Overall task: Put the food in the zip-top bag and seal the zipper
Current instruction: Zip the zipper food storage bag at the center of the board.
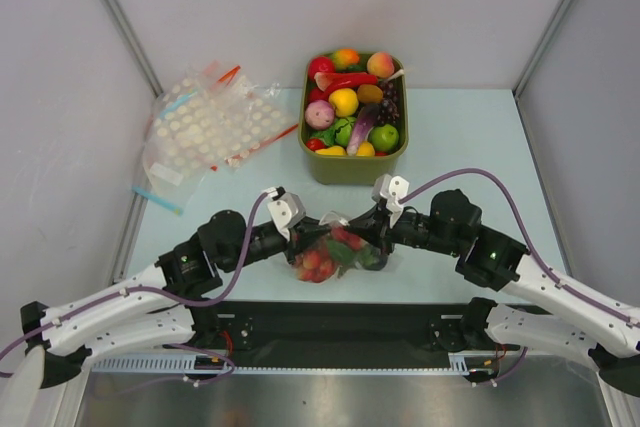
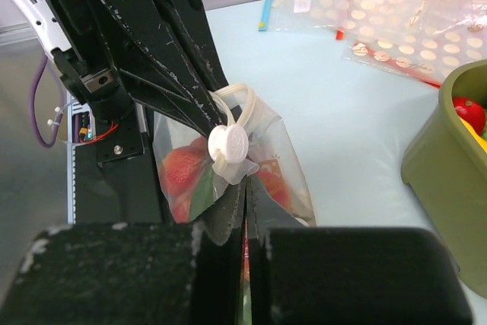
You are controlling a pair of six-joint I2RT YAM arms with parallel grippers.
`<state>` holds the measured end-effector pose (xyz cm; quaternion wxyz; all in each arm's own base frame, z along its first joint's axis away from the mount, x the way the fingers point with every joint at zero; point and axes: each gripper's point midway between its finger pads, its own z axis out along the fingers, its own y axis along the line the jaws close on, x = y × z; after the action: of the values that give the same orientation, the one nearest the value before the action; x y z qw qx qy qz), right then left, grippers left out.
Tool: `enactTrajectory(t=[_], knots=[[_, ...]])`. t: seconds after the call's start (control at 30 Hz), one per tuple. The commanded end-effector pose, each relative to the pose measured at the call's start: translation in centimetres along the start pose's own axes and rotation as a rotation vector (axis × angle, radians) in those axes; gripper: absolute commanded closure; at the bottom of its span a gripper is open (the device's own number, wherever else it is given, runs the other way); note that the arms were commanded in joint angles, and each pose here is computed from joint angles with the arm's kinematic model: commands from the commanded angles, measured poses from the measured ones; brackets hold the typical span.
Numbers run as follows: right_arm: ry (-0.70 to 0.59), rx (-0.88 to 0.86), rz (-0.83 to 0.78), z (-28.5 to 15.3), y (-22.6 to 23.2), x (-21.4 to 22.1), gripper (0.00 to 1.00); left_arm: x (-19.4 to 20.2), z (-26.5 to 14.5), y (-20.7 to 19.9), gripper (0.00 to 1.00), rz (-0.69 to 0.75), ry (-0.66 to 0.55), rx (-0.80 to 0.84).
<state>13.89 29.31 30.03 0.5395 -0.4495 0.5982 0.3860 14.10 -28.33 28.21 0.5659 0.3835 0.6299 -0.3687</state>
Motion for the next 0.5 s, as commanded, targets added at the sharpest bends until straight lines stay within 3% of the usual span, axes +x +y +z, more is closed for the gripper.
enactTrajectory(t=[0.0, 0.1, 0.2, 0.37, 0.47], knots=[[-0.060, -0.013, -0.007, 0.0, 0.3, -1.8, 1.00, -4.0, -0.5, -0.7, 0.88, -0.002, -0.148, 0.029], [-0.067, -0.025, -0.002, 0.0, 0.5, -1.8, 1.00, -4.4, -0.9, -1.1, 0.68, 0.006, -0.180, 0.054], [-0.074, -0.057, -0.002, 0.2, 1.1, -2.0, 1.00, -4.5, -1.1, -1.5, 0.57, 0.014, -0.194, 0.076], [-0.072, -0.093, 0.006, 0.3, 1.7, -2.0, 1.00, -4.5, -0.9, -2.3, 0.52, 0.031, -0.195, 0.125], [-0.075, -0.111, 0.009, 0.2, 2.0, -2.1, 1.00, -4.2, -0.6, -2.5, 0.54, 0.034, -0.178, 0.137]])
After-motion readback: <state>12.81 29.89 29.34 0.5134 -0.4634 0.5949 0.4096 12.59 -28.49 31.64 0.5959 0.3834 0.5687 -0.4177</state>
